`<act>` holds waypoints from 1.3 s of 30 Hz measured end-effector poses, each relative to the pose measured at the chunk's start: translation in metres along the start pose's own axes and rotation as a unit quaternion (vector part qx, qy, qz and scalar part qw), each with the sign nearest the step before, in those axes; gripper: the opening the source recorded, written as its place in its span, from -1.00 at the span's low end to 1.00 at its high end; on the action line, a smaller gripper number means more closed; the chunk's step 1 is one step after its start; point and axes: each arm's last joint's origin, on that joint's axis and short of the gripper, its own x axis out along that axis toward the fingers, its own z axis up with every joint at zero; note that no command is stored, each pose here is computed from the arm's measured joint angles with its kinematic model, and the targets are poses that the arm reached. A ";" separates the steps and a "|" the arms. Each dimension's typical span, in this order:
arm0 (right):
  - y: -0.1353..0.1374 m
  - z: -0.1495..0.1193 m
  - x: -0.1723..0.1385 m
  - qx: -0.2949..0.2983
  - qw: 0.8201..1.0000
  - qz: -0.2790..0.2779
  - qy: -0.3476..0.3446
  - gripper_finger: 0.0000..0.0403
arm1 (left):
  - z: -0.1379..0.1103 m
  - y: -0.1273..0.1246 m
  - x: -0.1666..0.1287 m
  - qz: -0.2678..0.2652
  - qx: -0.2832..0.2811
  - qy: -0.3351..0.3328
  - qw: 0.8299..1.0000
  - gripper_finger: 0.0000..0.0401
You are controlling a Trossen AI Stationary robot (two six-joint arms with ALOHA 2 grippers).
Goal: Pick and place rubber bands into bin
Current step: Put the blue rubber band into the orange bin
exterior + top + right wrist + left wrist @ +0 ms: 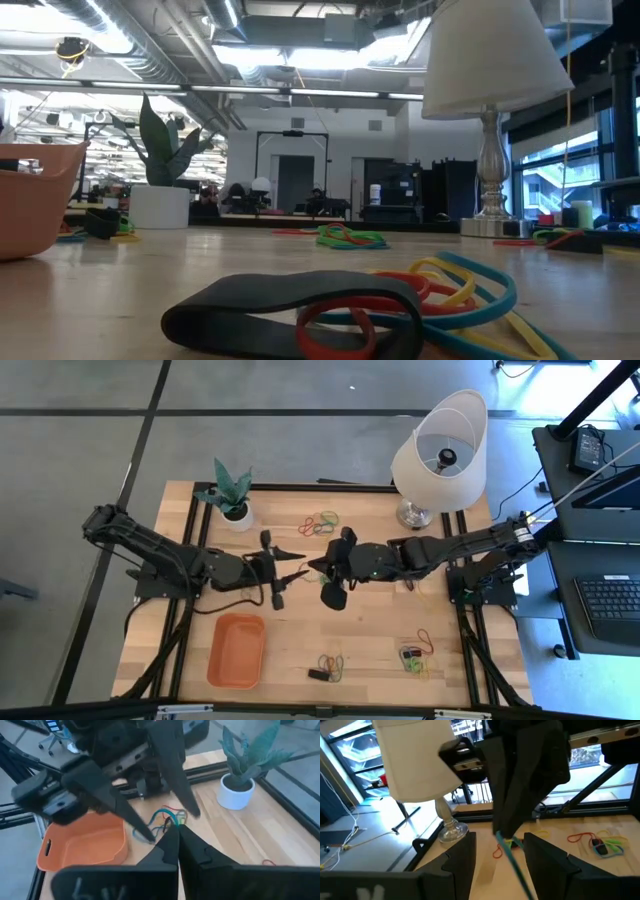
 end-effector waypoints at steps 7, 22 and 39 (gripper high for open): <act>0.005 0.003 -0.004 -0.032 0.999 0.008 -0.006 -1.00 | 0.002 -0.005 0.011 0.005 -0.026 0.007 1.000 -0.29; 0.005 -0.001 -0.005 -0.054 0.998 0.005 0.012 -1.00 | -0.004 -0.002 0.018 -0.038 -0.093 0.033 0.994 -0.98; -0.007 -0.005 -0.014 -0.042 0.997 -0.017 0.061 -0.45 | -0.006 0.000 0.017 -0.014 -0.073 0.040 0.996 -0.99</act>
